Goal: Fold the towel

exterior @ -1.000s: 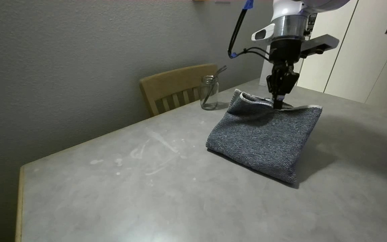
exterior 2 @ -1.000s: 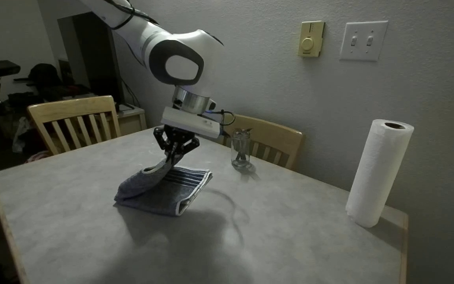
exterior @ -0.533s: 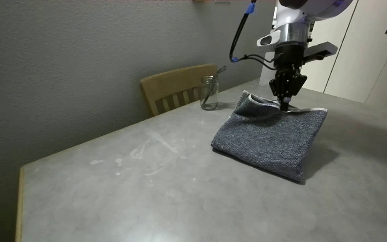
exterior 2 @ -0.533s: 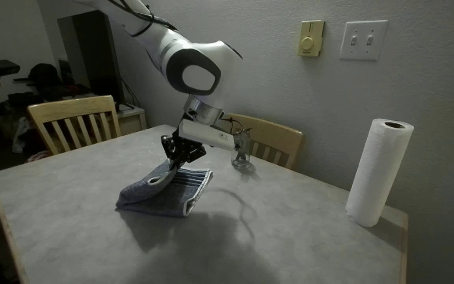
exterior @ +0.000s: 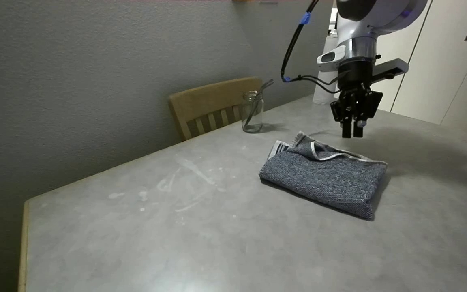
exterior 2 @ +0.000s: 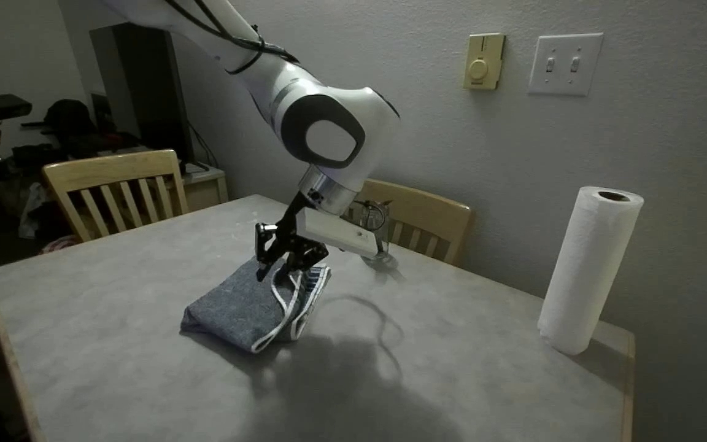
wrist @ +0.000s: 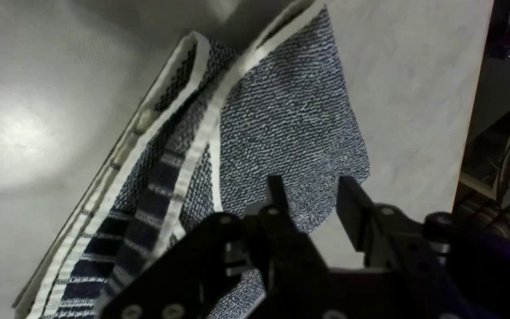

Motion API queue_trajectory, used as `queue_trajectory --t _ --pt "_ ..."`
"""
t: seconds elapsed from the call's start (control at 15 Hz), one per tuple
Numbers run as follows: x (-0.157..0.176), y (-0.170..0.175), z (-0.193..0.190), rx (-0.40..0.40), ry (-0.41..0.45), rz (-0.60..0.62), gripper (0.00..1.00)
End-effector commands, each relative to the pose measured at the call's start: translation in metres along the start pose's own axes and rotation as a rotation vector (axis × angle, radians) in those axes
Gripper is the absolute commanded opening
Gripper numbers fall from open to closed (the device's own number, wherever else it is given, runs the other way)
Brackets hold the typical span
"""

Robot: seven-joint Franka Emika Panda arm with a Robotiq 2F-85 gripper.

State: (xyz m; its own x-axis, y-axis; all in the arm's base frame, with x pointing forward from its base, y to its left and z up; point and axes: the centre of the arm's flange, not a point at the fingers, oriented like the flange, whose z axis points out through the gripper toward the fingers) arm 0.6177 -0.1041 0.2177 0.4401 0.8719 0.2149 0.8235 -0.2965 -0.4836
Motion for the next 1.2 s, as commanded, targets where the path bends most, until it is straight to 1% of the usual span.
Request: queue_trajectory --t 0.0,0.2,0.33,0.47,0.6,1.0,1.07,1.13 --pt "0.002 0.0 -0.01 0.025 -0.02 -0.032 0.67" --pt "0.014 -0.015 -0.013 0.022 -0.063 -0.049 0.88" --pt "0.025 -0.026 -0.013 0.023 -0.091 -0.057 0.99" --pt "0.04 -0.043 -0.012 0.025 -0.117 -0.037 1.0" --pt "0.053 -0.063 -0.009 0.013 -0.163 0.083 1.0" --pt "0.088 -0.113 -0.016 -0.097 -0.245 0.402 1.0" --pt "0.087 -0.086 -0.015 -0.055 -0.213 0.323 1.0" --pt "0.092 -0.094 -0.017 -0.069 -0.222 0.357 1.0"
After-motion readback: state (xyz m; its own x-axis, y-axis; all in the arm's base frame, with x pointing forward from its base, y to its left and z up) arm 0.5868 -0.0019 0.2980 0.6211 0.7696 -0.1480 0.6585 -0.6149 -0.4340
